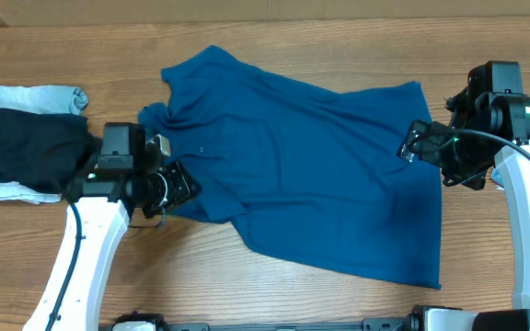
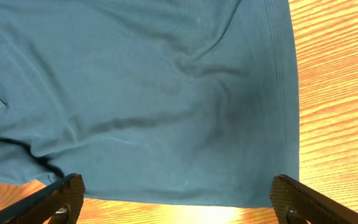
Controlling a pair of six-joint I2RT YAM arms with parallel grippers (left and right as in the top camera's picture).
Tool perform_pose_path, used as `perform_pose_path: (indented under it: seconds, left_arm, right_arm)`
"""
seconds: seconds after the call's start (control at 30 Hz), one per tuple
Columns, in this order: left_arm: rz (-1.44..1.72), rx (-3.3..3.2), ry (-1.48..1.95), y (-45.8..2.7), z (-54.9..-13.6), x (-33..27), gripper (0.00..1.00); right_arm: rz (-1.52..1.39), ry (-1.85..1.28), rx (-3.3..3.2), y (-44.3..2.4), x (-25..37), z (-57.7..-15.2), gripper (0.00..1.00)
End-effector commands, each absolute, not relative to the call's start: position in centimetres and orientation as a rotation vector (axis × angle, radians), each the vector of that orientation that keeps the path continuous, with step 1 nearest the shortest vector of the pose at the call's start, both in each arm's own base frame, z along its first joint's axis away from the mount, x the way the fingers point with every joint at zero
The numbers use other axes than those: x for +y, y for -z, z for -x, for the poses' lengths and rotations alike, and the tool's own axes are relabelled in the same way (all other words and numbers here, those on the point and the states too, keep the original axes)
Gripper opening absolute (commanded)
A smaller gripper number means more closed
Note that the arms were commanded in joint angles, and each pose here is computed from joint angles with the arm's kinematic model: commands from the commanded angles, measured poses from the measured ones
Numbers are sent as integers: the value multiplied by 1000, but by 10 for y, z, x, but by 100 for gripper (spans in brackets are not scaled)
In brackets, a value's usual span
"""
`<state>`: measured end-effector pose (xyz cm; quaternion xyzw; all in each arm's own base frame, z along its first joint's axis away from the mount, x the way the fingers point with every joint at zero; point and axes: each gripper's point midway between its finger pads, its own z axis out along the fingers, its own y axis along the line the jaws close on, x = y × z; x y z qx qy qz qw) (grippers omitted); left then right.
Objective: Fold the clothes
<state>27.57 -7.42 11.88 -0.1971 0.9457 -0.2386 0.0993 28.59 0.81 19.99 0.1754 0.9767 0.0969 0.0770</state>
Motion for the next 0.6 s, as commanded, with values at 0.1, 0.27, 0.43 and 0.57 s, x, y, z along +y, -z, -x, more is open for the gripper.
perform_pose_path:
  seconds: [0.1,0.27,0.43,0.57]
  left_arm:
    - [726,2891,470,-60,-255,-51,70]
    - [740,2892,448,-29,-258,-48,70]
    - [731,2863,410,-14,-276,-43,46]
    - [730,2853,379,-13,-279,-39,29]
  right_arm:
    - [-501,-281,2918,-202,8,-287,100]
    - [-501,-281,2918,-202,8,-287,100]
    - [-504,-280,2926,-201,8,-285,100]
    - [-504,-281,2925,-201,8,-285,100]
